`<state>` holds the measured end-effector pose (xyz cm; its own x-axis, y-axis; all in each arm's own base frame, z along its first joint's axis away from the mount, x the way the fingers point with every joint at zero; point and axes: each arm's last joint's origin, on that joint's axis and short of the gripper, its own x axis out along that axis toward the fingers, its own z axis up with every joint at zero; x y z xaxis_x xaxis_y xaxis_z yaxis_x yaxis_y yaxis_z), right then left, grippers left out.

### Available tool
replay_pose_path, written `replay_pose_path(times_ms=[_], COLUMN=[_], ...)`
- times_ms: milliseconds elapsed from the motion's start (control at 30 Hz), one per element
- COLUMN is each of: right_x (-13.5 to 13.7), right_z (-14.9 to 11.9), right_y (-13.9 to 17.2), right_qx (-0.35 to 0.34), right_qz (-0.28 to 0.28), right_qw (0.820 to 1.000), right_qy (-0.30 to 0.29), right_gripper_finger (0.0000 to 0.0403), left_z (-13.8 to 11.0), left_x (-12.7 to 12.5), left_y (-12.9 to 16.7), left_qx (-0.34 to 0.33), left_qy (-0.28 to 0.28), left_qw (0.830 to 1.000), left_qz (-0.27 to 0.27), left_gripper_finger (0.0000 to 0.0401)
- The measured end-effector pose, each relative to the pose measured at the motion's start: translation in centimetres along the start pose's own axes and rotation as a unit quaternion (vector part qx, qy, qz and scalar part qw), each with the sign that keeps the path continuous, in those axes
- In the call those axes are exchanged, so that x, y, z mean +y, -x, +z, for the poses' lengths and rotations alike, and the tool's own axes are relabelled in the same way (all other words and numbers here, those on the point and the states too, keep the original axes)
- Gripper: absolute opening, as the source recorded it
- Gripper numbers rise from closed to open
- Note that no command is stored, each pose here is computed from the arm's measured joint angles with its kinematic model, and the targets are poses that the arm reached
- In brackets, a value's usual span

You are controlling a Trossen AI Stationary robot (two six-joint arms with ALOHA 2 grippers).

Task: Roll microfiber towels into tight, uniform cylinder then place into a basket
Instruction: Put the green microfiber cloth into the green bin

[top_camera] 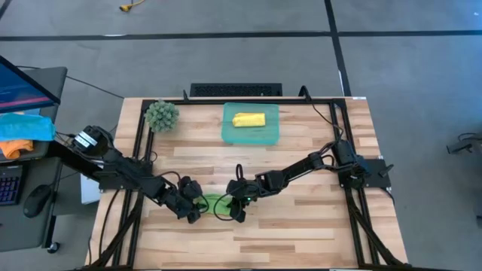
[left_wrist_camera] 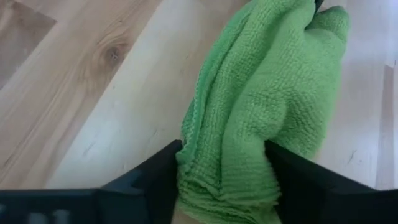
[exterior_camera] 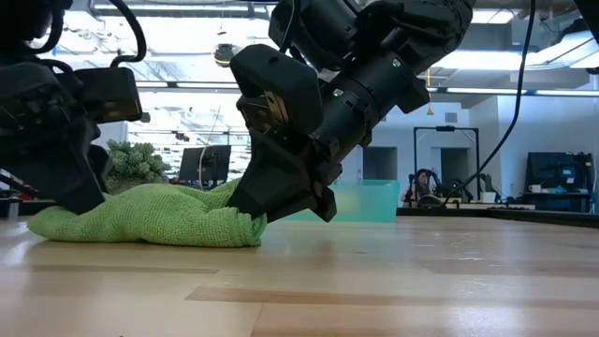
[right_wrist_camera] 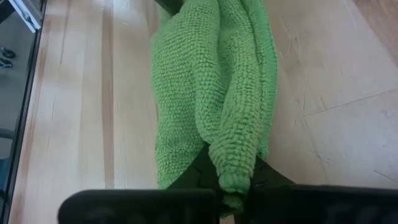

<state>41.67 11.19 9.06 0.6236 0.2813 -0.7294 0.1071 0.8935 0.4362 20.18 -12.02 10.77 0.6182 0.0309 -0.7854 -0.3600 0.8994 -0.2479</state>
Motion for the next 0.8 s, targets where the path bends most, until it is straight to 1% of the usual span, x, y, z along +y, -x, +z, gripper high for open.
replay_pose_path(times_ms=[67, 233, 300, 400, 500, 567, 733, 800], right_x=[0.0, 0.0, 0.0, 0.0, 0.0, 0.0, 0.2, 0.4], right_z=[0.0, -0.1, -0.1, -0.1, 0.0, 0.0, 0.0, 0.3], right_y=[0.0, 0.0, 0.0, 0.0, 0.1, 0.1, 0.7, 1.5], right_qx=[0.002, 0.005, 0.005, 0.005, 0.007, 0.008, 0.016, 0.019], right_qz=[0.0, 0.0, -0.001, -0.001, -0.002, -0.002, -0.006, -0.011], right_qw=[1.0, 1.0, 1.0, 1.0, 1.0, 1.0, 1.0, 0.999], right_qy=[0.0, -0.001, -0.001, 0.0, 0.005, 0.008, 0.015, 0.025], right_gripper_finger=[0.0023, 0.0027, 0.0027, 0.0022, 0.0022, 0.0023, 0.0023, 0.0022], left_z=[0.0, 0.0, 0.0, 0.0, 0.2, 0.4, 1.0, 1.5], left_x=[0.0, -0.1, -0.2, -0.2, -0.5, -0.7, -1.3, -1.5], left_y=[0.0, 0.0, 0.0, 0.0, 0.0, 0.0, 0.1, 0.1], left_qx=[0.002, 0.005, 0.004, 0.0, -0.001, -0.001, 0.001, -0.001], left_qy=[-0.004, -0.013, -0.017, -0.018, -0.024, -0.024, -0.045, -0.05], left_qw=[1.0, 1.0, 1.0, 1.0, 1.0, 0.999, 0.998, 0.998], left_qz=[-0.002, -0.01, -0.011, -0.014, -0.02, -0.022, -0.035, -0.039], left_gripper_finger=[0.0171, 0.006, 0.0024, 0.0021, 0.0038, 0.0042, 0.0022, 0.0021])
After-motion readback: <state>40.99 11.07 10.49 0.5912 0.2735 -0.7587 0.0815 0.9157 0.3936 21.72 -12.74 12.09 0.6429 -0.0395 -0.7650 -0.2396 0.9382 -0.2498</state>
